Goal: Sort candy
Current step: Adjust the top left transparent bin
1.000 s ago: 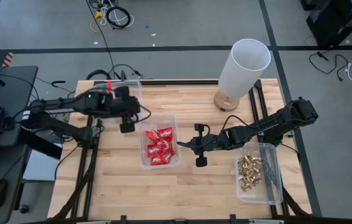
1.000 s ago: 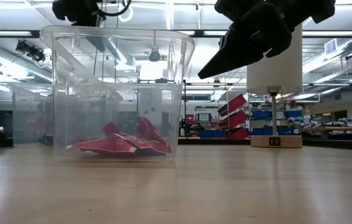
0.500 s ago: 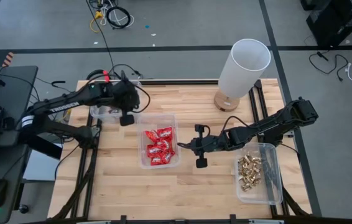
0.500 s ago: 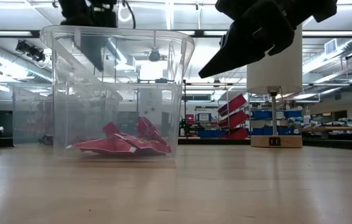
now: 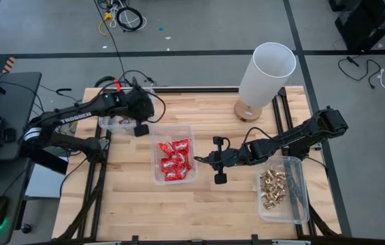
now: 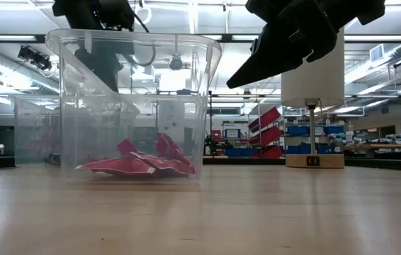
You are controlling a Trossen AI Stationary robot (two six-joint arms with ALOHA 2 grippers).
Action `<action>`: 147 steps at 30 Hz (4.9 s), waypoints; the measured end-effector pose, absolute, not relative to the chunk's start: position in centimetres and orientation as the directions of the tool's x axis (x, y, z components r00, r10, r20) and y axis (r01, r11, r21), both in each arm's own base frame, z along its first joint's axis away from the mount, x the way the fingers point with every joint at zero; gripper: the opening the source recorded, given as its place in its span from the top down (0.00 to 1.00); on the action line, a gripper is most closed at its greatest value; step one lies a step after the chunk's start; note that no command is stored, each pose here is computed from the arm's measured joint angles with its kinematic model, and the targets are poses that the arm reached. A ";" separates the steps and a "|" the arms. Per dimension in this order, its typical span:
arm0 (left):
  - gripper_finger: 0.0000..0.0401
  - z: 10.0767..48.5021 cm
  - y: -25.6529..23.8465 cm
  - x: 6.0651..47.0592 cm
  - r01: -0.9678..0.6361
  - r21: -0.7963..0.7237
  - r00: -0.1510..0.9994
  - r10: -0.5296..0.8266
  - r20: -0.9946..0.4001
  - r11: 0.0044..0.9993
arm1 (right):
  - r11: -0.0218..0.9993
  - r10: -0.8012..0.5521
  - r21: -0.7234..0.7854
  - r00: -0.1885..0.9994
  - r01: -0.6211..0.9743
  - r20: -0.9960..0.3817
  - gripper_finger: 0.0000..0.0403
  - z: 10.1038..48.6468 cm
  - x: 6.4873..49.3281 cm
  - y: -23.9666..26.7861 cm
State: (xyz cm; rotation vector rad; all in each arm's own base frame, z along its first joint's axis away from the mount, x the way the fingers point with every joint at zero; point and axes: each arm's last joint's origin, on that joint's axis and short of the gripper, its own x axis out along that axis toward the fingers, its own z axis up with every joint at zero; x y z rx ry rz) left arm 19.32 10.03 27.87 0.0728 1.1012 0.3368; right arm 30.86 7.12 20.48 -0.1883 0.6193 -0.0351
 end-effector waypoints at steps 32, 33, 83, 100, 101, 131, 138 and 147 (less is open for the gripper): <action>1.00 26.7 9.2 18.7 -0.163 0.087 0.377 0.144 -0.915 0.983 | 0.985 -0.089 -0.171 0.815 -0.013 -0.573 1.00 20.5 30.9 7.1; 1.00 26.6 9.1 18.6 -0.161 0.084 0.369 0.139 -0.919 0.983 | 0.986 -0.089 -0.169 0.814 -0.011 -0.574 1.00 20.5 30.9 7.1; 1.00 26.4 -2.2 20.0 0.014 -0.169 0.317 -0.165 -0.934 0.985 | 0.988 -0.073 -0.155 0.798 -0.026 -0.599 1.00 20.2 30.6 7.6; 1.00 26.7 -4.7 19.5 0.097 -0.201 0.282 -0.221 -0.934 0.975 | 0.987 -0.084 -0.158 0.788 -0.017 -0.610 1.00 20.1 30.5 7.5; 1.00 26.9 -4.7 19.5 0.087 -0.207 0.279 -0.223 -0.934 0.975 | 0.987 -0.084 -0.158 0.788 -0.017 -0.610 1.00 20.1 30.5 7.5; 1.00 31.3 -1.8 21.3 -0.081 0.231 0.523 0.239 -0.818 0.970 | 0.986 -0.088 -0.166 0.788 -0.018 -0.609 1.00 20.1 30.5 7.5; 1.00 30.7 -0.6 22.0 -0.147 0.201 0.481 0.247 -0.841 0.969 | 0.987 -0.088 -0.161 0.788 -0.014 -0.609 1.00 20.1 30.5 7.5; 1.00 28.1 -0.8 24.0 -0.078 0.128 0.374 0.148 -0.916 0.989 | 0.988 -0.090 -0.154 0.777 -0.008 -0.623 1.00 20.0 30.4 7.5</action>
